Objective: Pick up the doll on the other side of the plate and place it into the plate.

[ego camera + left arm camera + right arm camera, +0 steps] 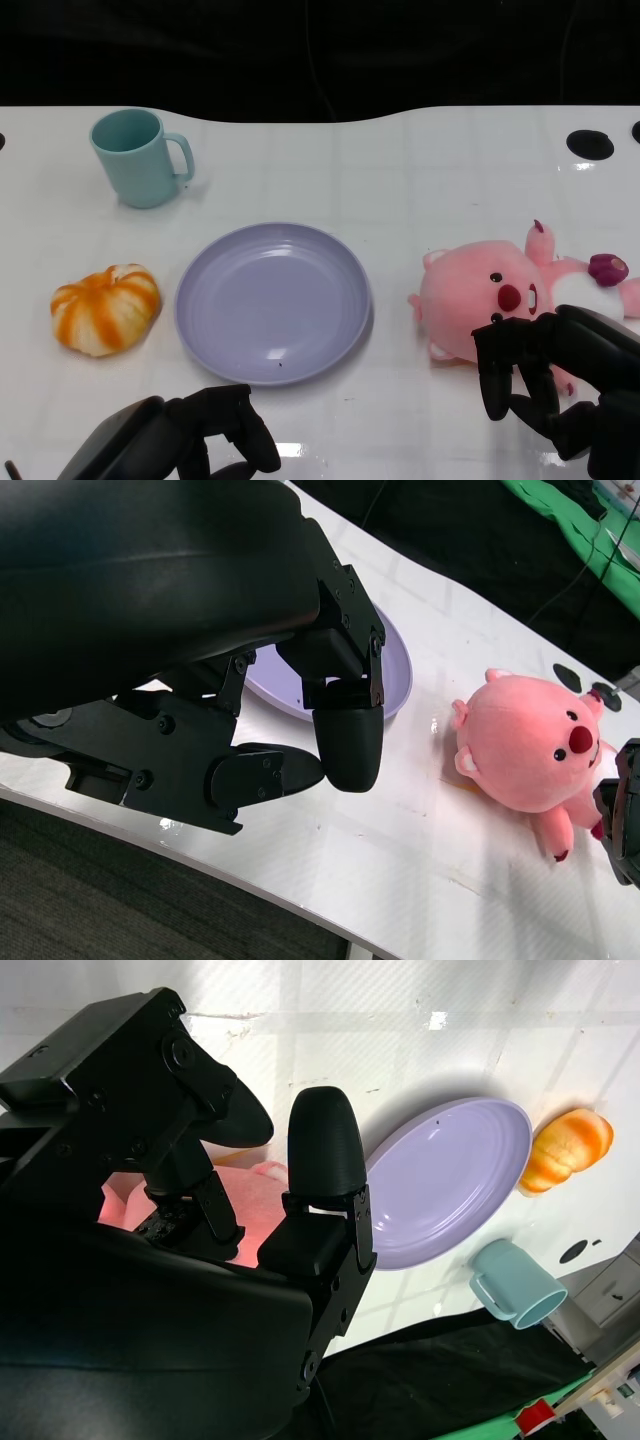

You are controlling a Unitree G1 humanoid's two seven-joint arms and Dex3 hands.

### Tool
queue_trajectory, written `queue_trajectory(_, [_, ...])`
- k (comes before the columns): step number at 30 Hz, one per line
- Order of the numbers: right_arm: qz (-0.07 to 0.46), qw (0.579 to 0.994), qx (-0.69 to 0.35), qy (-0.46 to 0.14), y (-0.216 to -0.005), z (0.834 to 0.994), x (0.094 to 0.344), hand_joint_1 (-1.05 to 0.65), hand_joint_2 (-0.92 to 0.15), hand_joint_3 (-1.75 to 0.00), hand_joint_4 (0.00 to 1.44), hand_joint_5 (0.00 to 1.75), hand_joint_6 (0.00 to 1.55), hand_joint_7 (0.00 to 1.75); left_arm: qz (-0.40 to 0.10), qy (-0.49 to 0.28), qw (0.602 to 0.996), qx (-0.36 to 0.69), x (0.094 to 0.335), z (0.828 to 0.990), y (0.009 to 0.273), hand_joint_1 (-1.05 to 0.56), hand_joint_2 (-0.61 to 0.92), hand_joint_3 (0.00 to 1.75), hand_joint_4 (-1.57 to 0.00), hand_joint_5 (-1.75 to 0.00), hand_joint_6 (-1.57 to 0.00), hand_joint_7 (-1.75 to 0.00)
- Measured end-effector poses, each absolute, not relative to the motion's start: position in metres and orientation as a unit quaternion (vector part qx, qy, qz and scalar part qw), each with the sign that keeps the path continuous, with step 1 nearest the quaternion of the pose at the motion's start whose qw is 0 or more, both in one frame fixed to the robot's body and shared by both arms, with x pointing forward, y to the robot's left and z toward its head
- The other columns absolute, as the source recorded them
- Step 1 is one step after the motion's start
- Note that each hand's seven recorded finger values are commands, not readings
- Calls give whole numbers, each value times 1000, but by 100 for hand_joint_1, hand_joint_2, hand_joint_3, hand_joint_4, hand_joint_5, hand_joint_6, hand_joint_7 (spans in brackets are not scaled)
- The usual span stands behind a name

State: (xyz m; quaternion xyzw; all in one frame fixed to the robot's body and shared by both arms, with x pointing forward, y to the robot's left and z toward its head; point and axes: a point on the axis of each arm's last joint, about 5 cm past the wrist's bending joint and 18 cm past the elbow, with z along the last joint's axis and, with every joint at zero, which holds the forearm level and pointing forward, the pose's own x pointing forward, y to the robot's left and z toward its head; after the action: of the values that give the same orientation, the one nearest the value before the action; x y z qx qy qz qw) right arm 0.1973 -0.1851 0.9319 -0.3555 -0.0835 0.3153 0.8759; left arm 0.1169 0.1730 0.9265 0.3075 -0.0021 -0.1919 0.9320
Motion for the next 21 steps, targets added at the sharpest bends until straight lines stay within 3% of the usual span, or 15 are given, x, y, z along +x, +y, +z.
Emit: queue_trajectory(21, [314, 876, -355, -83, -185, 933, 199, -3, -38, -132, 86, 175, 77, 150, -193, -1, 931, 310, 117, 926, 174, -25, 88, 51, -64, -175, -66, -118])
